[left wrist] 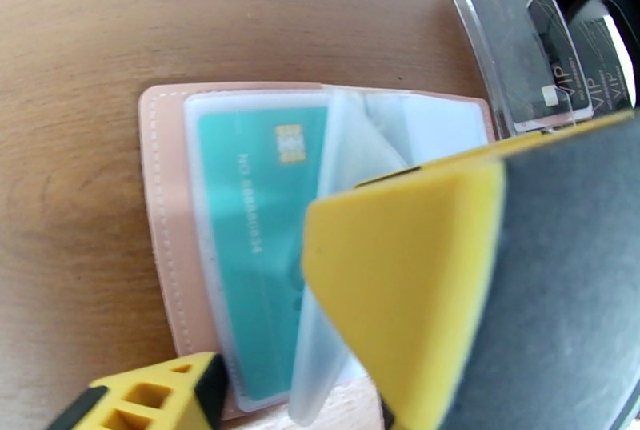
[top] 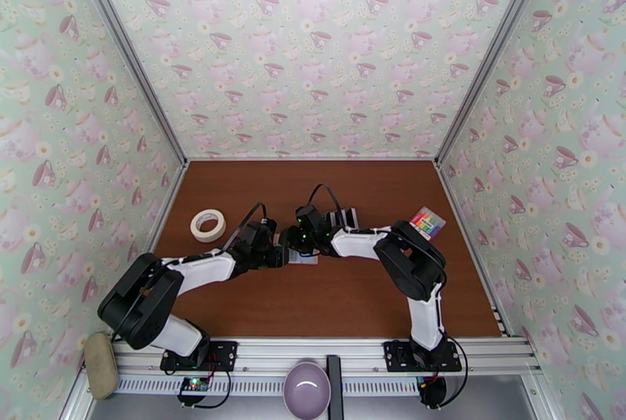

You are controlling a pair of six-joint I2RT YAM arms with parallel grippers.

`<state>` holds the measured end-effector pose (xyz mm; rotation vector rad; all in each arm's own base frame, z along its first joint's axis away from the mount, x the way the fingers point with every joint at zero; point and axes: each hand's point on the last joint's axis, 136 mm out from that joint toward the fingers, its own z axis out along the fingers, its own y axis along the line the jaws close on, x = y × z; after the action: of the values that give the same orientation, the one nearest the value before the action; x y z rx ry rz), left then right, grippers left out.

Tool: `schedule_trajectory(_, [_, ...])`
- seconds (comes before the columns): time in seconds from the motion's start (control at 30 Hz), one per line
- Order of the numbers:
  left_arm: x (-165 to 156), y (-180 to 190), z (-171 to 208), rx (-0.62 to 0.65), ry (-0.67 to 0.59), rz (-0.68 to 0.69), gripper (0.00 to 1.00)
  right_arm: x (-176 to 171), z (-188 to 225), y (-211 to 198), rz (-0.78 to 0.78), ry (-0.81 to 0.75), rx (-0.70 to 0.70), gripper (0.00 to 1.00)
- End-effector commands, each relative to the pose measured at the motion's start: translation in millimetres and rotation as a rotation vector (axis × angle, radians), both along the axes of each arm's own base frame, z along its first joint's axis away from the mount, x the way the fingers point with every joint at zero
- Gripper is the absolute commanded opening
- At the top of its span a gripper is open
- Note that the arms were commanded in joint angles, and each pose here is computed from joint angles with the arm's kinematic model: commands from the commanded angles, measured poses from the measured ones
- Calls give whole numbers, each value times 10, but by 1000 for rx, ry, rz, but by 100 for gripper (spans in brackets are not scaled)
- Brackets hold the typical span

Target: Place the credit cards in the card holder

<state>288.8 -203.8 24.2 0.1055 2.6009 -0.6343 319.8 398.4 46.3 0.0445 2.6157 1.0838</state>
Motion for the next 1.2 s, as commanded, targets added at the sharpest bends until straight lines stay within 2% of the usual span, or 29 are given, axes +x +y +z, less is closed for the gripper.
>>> schedule_trajectory(0.0, [-350,186,-442,106,184,10,47,-70,188,-24,10,-14,30,43])
schedule_trajectory(0.27, [-346,189,-441,106,185,13,40,-49,570,-308,-33,-99,16,45])
schedule_trajectory(0.5, [-316,136,-354,67,160,5,35,-68,350,-480,-38,-85,-93,46])
schedule_trajectory(0.9, [-268,190,-117,10,75,31,29,73,213,-156,-4,-45,-26,46])
schedule_trajectory(1.03, [-253,203,-103,4,72,36,30,87,220,1,9,-30,44,46])
schedule_trajectory(1.17, [-240,232,-102,5,74,48,43,81,200,82,15,-24,62,45])
